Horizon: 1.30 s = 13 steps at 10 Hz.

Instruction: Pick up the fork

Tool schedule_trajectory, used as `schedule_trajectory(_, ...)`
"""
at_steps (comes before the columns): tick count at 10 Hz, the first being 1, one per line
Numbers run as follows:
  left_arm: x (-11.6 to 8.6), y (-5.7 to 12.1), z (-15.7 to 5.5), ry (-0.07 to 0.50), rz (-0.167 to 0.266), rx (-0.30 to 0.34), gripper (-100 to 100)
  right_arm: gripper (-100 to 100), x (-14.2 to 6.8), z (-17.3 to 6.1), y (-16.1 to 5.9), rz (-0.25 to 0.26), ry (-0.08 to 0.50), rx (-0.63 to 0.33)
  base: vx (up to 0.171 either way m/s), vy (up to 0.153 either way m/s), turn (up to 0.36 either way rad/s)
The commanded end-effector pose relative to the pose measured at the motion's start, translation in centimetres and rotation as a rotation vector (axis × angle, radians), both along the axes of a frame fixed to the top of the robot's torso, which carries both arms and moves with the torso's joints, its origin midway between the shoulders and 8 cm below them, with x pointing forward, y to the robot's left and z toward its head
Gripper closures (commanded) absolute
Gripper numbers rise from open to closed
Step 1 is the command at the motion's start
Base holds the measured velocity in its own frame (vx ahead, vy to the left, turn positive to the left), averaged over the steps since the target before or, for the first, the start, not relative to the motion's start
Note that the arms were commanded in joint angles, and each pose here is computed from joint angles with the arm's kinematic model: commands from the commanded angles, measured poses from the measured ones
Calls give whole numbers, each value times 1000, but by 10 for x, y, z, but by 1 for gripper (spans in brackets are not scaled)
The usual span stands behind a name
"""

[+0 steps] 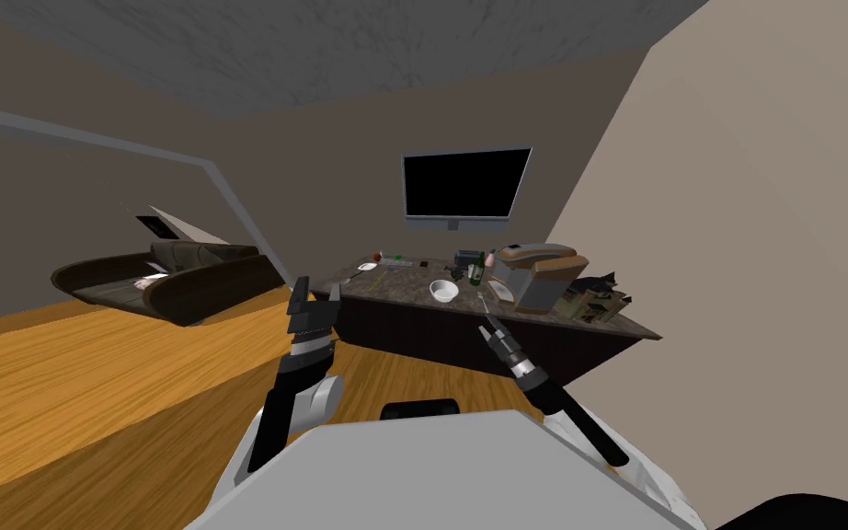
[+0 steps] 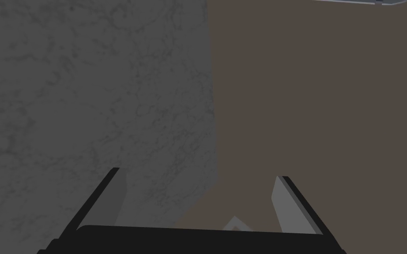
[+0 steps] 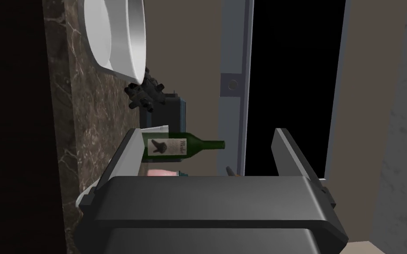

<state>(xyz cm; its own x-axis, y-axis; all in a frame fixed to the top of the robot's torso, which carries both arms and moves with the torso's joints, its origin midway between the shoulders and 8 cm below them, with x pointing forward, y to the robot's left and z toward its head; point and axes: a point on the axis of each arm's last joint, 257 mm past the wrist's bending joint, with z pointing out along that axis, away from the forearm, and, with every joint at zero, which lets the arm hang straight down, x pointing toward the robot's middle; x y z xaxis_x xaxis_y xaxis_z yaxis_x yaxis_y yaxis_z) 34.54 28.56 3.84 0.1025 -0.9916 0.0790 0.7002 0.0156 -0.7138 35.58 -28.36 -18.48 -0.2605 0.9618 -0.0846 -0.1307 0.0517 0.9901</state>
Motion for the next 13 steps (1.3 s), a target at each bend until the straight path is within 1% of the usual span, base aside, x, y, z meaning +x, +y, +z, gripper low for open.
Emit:
schedule_trajectory(1,0,0,0,0,0,0,0,-100,-5,-26,-8,5,79,-13,-17,37,126)
schedule_trajectory(2,0,0,0,0,0,0,0,-100,-5,-26,-9,16,84,-33,-20,35,85)
schedule_trajectory(3,0,0,0,0,0,0,0,-100,-13,-50,-18,13,160,-38,-25,47,162)
schedule_trajectory(4,0,0,0,0,0,0,0,-100,-13,-50,-20,27,165,-62,-20,33,80)
schedule_trajectory(5,0,0,0,0,0,0,0,-100,-22,-73,-28,17,240,-60,-18,41,178)
schedule_trajectory(6,0,0,0,0,0,0,0,-100,-22,-73,-31,31,246,-86,-9,33,75)
schedule_trajectory(7,0,0,0,0,0,0,0,-100,-33,-96,-41,22,322,-92,2,33,161)
schedule_trajectory(8,0,0,0,0,0,0,0,-100,-34,-95,-45,37,328,-123,5,25,91)
schedule_trajectory(9,0,0,0,0,0,0,0,-100,-46,-116,-56,27,404,-129,11,29,157)
schedule_trajectory(10,0,0,0,0,0,0,0,-100,-46,-115,-60,40,410,-158,12,24,118)
schedule_trajectory(11,0,0,0,0,0,0,0,-100,-60,-136,-72,30,485,-169,19,27,181)
schedule_trajectory(12,0,0,0,0,0,0,0,-100,-60,-134,-77,43,491,-201,19,18,105)
schedule_trajectory(13,0,0,0,0,0,0,0,-100,-75,-152,-91,31,566,-214,27,16,203)
